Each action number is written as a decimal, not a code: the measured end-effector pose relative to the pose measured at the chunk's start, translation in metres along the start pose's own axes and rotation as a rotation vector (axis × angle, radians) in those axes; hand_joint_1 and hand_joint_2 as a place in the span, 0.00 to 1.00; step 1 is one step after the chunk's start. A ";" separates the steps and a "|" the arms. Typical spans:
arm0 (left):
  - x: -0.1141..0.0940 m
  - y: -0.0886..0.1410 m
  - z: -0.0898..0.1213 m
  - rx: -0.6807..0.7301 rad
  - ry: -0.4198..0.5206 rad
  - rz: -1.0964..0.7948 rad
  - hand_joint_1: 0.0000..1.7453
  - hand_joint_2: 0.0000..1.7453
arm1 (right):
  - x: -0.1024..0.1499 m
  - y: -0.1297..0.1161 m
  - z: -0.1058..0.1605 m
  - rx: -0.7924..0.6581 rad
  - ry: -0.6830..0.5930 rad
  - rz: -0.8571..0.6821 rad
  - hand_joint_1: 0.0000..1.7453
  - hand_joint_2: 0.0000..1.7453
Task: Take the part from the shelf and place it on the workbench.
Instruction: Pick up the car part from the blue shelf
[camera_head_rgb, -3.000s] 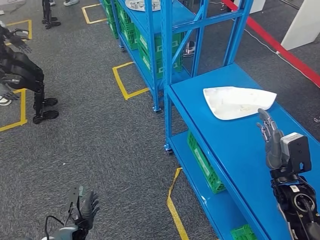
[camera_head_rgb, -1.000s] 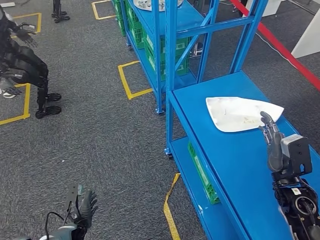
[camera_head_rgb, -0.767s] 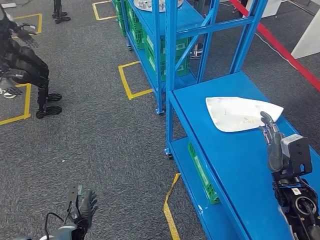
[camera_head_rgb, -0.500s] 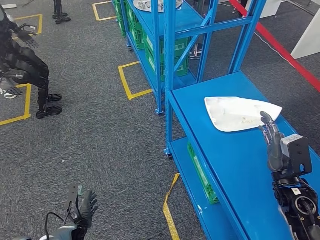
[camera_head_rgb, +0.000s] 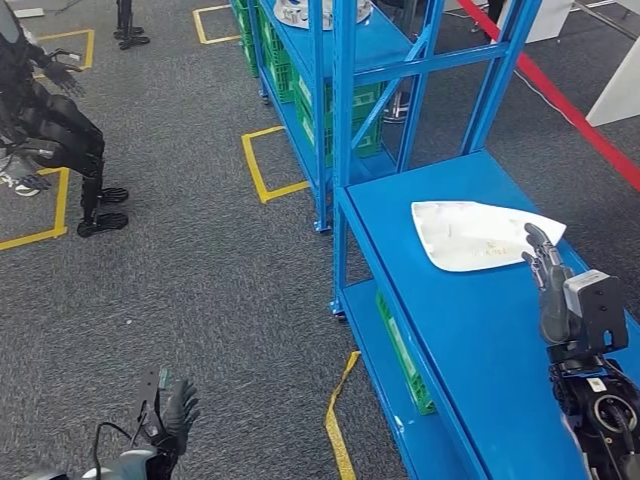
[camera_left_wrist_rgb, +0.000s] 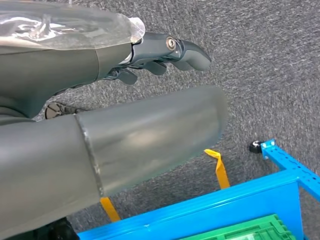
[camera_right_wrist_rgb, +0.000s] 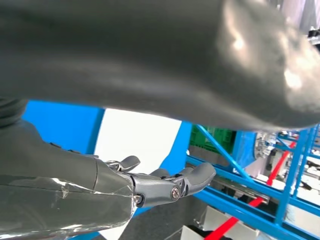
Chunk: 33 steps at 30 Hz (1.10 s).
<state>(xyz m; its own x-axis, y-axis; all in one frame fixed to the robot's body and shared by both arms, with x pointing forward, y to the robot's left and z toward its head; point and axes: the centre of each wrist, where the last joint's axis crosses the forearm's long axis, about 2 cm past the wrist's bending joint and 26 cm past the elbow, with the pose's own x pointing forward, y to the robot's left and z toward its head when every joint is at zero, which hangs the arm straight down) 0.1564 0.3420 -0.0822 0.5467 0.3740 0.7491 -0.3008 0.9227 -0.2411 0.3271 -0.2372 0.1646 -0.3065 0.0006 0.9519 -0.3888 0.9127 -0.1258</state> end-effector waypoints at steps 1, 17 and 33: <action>0.000 0.000 0.000 0.000 0.001 0.000 0.00 0.00 | 0.000 0.000 0.000 0.000 0.001 0.000 0.00 0.00; 0.003 0.003 -0.001 0.002 -0.002 -0.012 0.00 0.00 | -0.002 0.001 0.001 0.002 0.013 -0.004 0.00 0.00; 0.003 0.000 -0.002 0.003 -0.005 -0.018 0.00 0.00 | -0.002 -0.001 0.003 0.014 0.008 0.000 0.00 0.00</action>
<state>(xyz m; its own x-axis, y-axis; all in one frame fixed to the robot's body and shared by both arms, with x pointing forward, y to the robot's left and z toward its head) 0.1593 0.3434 -0.0811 0.5484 0.3571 0.7561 -0.2933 0.9289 -0.2260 0.3259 -0.2388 0.1616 -0.2991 0.0039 0.9542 -0.4010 0.9069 -0.1294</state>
